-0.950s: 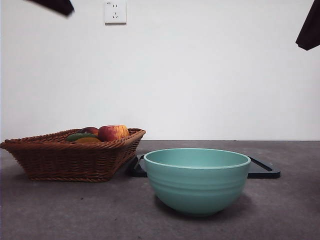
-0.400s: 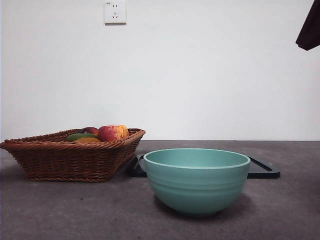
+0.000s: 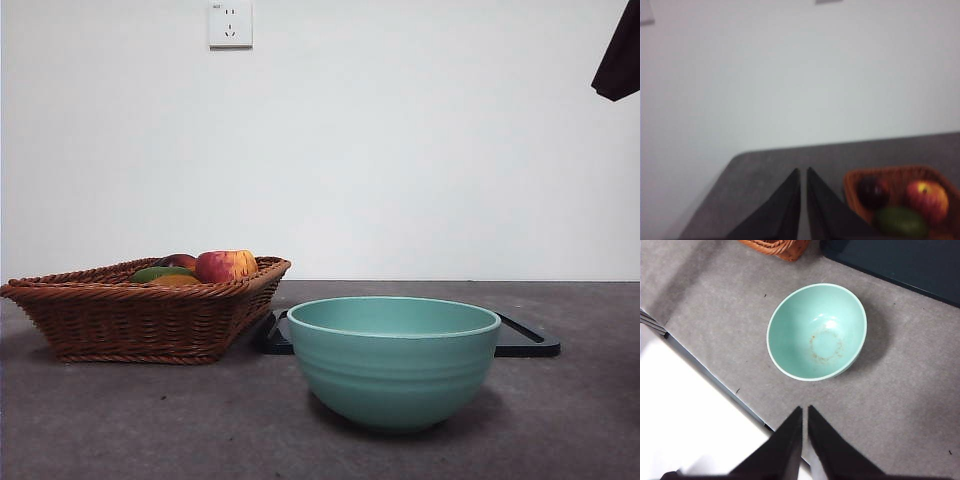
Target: Pick up the wifruite, put it on the bowl, pick up the plate, put it on desk
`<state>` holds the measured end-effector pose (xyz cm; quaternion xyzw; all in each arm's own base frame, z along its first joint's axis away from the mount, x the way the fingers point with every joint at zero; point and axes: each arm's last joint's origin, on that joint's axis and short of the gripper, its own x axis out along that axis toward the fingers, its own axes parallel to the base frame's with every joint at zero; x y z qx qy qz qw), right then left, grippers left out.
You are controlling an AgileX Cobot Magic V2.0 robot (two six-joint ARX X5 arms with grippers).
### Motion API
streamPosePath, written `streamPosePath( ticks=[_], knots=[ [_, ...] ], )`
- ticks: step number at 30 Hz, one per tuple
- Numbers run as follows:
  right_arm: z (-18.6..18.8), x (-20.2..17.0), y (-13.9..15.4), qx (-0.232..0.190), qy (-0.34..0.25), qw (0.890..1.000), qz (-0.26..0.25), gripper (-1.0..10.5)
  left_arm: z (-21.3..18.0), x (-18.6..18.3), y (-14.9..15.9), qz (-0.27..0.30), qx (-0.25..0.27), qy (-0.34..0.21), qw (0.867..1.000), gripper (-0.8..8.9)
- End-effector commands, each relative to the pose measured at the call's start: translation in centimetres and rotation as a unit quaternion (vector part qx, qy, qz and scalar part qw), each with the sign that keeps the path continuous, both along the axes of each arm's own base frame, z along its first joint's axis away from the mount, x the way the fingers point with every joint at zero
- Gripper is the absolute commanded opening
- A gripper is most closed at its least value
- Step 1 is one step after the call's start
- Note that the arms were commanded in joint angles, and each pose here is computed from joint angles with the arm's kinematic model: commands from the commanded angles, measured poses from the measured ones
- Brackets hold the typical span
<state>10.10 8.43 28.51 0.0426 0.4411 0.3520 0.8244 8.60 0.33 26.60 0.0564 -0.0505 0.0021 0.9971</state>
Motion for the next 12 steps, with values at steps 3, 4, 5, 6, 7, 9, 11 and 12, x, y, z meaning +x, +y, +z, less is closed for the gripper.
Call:
streamPosePath(
  ticks=[3, 4, 5, 6, 7, 9, 11, 12],
  knots=[
    [0.6, 0.1, 0.2, 0.006, -0.012, 1.000, 0.006, 0.1, -3.7, 0.1, 0.1, 0.004, -0.009, 0.020, 1.000, 0.19],
    [0.6, 0.1, 0.2, 0.006, -0.012, 1.000, 0.006, 0.1, -4.5, 0.2, 0.1, 0.003, -0.012, 0.025, 1.000, 0.19],
    [0.6, 0.1, 0.2, 0.006, -0.012, 1.000, 0.006, 0.1, -5.1, 0.3, 0.1, 0.003, -0.012, 0.030, 0.999, 0.19],
    [0.6, 0.1, 0.2, 0.006, -0.012, 1.000, 0.006, 0.1, -5.8, 0.3, 0.1, 0.003, -0.013, 0.035, 0.999, 0.19],
    [0.6, 0.1, 0.2, 0.006, -0.012, 1.000, 0.006, 0.1, -6.3, 0.4, 0.1, 0.004, -0.013, 0.038, 0.999, 0.19],
    [0.6, 0.1, 0.2, 0.006, -0.012, 1.000, 0.006, 0.1, -7.2, 0.5, 0.1, 0.004, -0.014, 0.047, 0.999, 0.19],
    [0.6, 0.1, 0.2, 0.006, -0.012, 1.000, 0.006, 0.1, -8.0, 0.6, 0.1, 0.004, -0.014, 0.054, 0.998, 0.19],
    [0.6, 0.1, 0.2, 0.006, -0.012, 1.000, 0.006, 0.1, -8.3, 0.6, 0.1, 0.004, -0.014, 0.056, 0.998, 0.19]
  ],
)
